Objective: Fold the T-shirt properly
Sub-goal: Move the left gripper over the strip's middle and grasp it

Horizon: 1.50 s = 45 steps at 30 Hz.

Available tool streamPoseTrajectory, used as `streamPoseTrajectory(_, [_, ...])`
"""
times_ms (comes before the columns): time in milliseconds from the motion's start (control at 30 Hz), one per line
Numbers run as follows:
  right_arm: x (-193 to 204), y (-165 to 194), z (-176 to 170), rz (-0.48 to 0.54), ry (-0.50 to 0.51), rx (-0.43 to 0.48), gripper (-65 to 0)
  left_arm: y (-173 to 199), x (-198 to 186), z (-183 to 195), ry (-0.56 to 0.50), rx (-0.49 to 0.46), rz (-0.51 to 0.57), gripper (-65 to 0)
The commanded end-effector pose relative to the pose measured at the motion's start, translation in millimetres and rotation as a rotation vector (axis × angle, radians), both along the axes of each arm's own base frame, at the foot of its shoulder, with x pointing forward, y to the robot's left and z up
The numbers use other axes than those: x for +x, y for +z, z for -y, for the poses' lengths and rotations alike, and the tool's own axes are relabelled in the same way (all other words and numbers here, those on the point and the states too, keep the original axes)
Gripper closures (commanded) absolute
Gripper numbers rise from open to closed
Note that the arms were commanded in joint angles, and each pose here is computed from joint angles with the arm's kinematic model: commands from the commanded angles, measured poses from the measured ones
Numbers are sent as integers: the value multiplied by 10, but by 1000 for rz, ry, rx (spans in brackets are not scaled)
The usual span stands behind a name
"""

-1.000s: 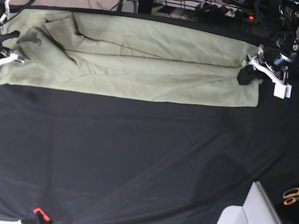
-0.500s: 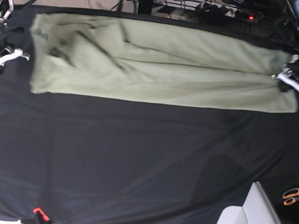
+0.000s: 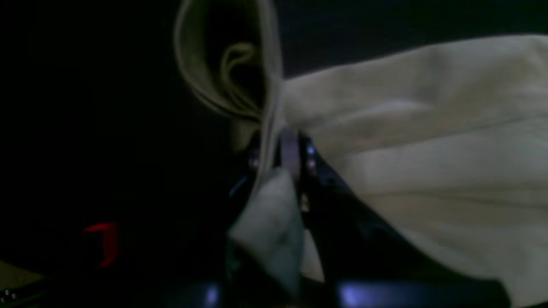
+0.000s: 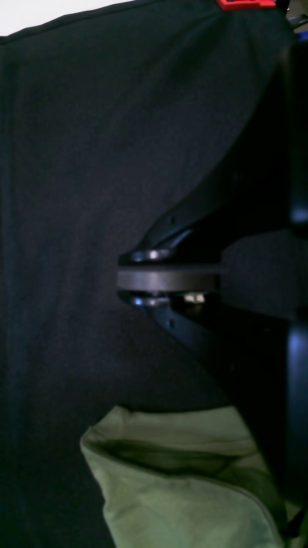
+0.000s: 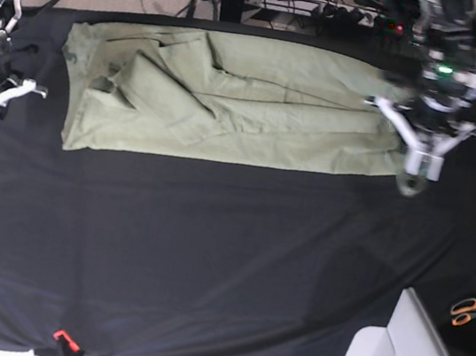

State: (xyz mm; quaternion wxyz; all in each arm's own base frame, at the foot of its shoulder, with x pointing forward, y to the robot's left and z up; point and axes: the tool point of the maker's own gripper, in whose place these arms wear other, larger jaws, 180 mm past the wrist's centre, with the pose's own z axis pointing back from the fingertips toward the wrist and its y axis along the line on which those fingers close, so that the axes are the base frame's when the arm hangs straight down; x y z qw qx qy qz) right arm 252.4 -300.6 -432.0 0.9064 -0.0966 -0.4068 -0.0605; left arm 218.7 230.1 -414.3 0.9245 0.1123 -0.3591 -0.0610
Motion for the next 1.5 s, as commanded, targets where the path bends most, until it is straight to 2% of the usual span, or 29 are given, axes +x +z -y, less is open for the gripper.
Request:
streamPoseTrajectory(0, [99,145,59,51,2,-21,-27,65,61,84,-17,5,32,0])
streamPoseTrajectory(167, [100,148,65,51,2,-23,-27,9,141,698,-114,-75,31,0])
streamPoseTrajectory(300, [98,143,64,50,2,-22,-27,-6,181,973,-108,-110,45,0])
streamPoseTrajectory(500, [98,143,64,50,2,-22,-27,11,193,1448,-205,-155,50,0])
streamPoseTrajectory(600, [98,143,64,50,2,-22,-27,-116,110,1654,-248,-180,10,0])
streamPoseTrajectory(767, [99,148,76,50,3,-25,-27,-325,-4,1734,-231,-184,-47,0])
streamPoseTrajectory(1467, [94,138,74,48,2,-23,-27,-330,11,1830,-254,-197,-48,0])
